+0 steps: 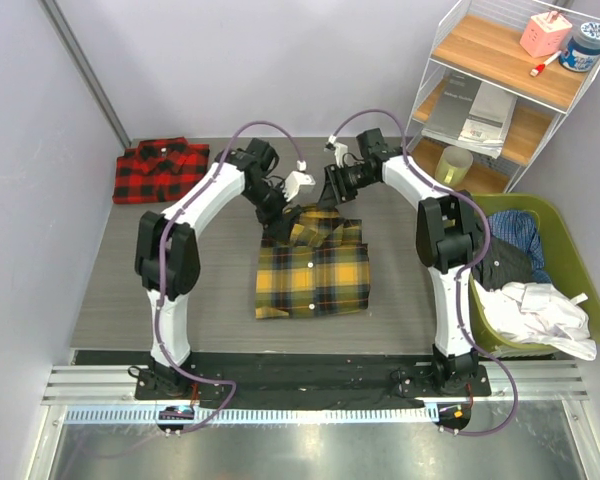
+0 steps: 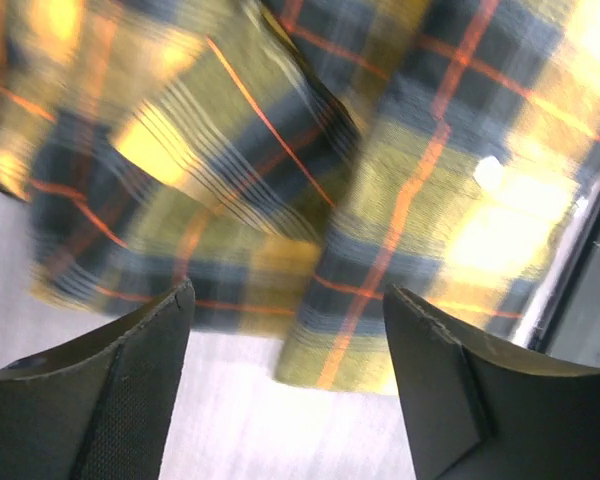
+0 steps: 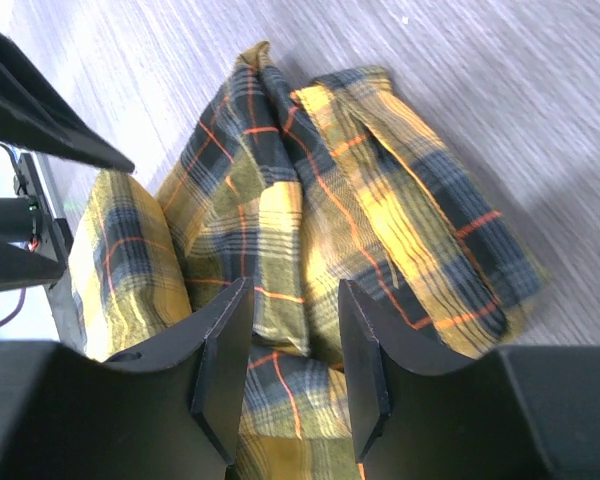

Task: Fold and stack the long sleeve shirts
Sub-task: Fold the shirt

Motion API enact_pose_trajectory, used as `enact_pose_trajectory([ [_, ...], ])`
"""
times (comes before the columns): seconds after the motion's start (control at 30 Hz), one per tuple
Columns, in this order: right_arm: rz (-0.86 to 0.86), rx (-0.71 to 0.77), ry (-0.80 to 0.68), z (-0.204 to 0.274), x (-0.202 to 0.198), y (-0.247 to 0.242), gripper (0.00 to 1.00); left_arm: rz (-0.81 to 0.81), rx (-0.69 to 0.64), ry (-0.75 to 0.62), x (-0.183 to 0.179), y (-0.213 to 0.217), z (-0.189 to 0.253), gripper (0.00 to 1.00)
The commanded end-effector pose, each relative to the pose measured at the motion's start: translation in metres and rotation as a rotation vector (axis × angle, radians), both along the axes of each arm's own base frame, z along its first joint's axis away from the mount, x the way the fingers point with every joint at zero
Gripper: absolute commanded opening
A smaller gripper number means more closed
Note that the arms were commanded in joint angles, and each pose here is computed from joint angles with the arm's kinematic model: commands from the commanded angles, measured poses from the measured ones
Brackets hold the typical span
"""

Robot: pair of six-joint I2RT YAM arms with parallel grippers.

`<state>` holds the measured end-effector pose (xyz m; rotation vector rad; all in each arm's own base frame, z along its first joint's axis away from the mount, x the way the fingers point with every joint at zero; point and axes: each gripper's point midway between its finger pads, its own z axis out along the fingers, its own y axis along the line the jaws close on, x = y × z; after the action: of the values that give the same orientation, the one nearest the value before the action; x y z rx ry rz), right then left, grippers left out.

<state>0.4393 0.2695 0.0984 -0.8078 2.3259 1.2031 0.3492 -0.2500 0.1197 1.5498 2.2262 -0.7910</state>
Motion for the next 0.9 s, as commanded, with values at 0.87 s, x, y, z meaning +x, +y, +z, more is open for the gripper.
enact_pose_trajectory([
  [0.87,0.052,-0.065,0.025,0.035,-0.074,-0.001,0.57,0.03,-0.094,0.052,-0.085,0.022,0.009,0.72],
])
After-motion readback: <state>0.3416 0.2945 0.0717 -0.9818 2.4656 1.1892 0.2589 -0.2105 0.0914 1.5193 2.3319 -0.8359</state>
